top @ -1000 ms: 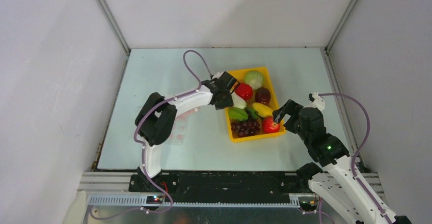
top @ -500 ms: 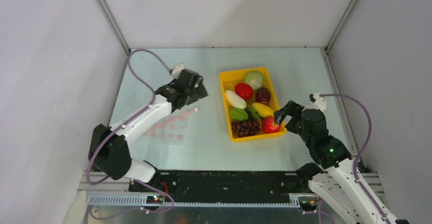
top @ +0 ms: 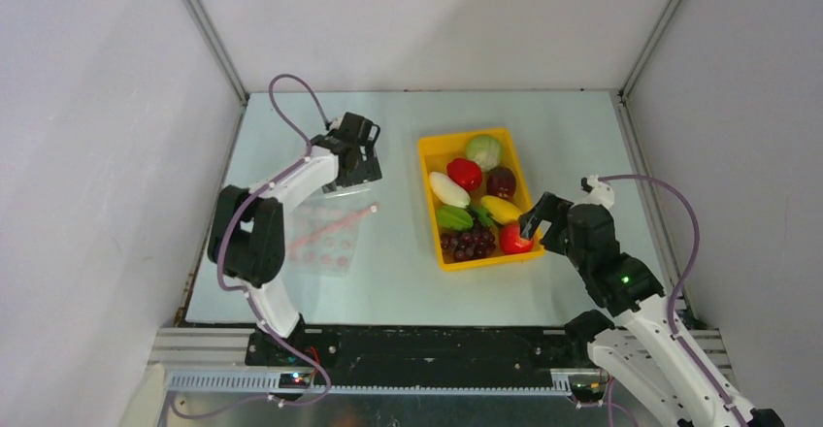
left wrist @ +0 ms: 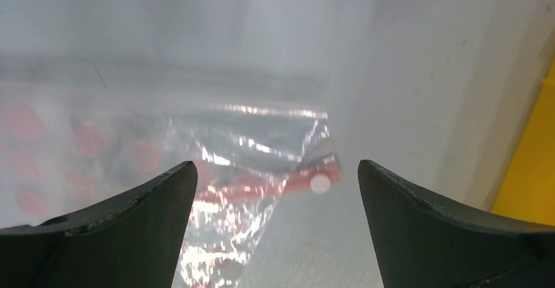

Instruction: Place the food in the zip-top bag and seal the zipper

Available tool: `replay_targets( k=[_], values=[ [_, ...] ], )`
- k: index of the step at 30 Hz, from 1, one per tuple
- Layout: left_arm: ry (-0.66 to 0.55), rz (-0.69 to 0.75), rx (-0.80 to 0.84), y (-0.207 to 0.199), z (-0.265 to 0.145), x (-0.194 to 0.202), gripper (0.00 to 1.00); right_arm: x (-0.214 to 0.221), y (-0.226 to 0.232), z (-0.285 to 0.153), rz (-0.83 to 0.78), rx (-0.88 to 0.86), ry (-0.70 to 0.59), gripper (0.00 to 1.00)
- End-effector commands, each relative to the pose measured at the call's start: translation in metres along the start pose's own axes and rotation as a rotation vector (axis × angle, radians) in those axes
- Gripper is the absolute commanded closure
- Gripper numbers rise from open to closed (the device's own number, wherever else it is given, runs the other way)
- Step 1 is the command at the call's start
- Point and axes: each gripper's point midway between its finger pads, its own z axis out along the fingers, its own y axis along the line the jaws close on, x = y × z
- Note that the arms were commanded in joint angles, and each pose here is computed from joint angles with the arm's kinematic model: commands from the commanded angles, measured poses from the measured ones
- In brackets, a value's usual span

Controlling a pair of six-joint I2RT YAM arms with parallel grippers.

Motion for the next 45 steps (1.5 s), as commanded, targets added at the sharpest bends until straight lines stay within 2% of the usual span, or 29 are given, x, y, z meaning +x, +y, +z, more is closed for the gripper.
replay_targets(
  k=[1,11,21,30,32,38,41,42,44,45],
  values=[
    [0.024,0.005,-0.009,0.004,0.022,-0.020,0.00,-0.001,0.000,0.002,-0.013,-0.008,-0.008,0.01],
    [0.149,-0.010,-0.001,-0.012,0.063,0.002,0.00,0.012,0.001,0.012,-0.006,-0.019,0.029,0.00],
    [0.237,-0.026,0.071,-0.018,0.070,0.038,0.00,0.011,0.004,0.015,-0.013,-0.030,0.025,0.01],
    [0.323,0.009,-0.002,-0.010,0.068,0.071,0.16,0.010,0.004,0.015,-0.009,-0.028,0.020,0.01],
    [0.329,0.008,-0.002,-0.011,0.068,0.075,0.22,0.009,0.003,0.015,-0.008,-0.024,0.016,0.01],
    [0.337,-0.002,0.007,-0.015,0.070,0.079,0.60,0.009,0.001,0.014,-0.006,-0.014,0.015,0.01],
    [0.329,-0.006,0.020,-0.017,0.068,0.077,0.74,0.010,0.000,0.013,-0.004,-0.011,0.016,0.01],
    [0.325,-0.007,0.031,-0.019,0.067,0.076,0.85,0.010,0.000,0.013,-0.004,-0.012,0.015,0.01],
    [0.317,-0.009,0.050,-0.022,0.064,0.074,0.98,0.010,0.000,0.013,0.000,-0.014,0.015,0.01],
    [0.311,-0.012,0.072,-0.025,0.060,0.072,0.99,0.010,0.000,0.013,0.001,-0.016,0.015,0.01]
  ],
)
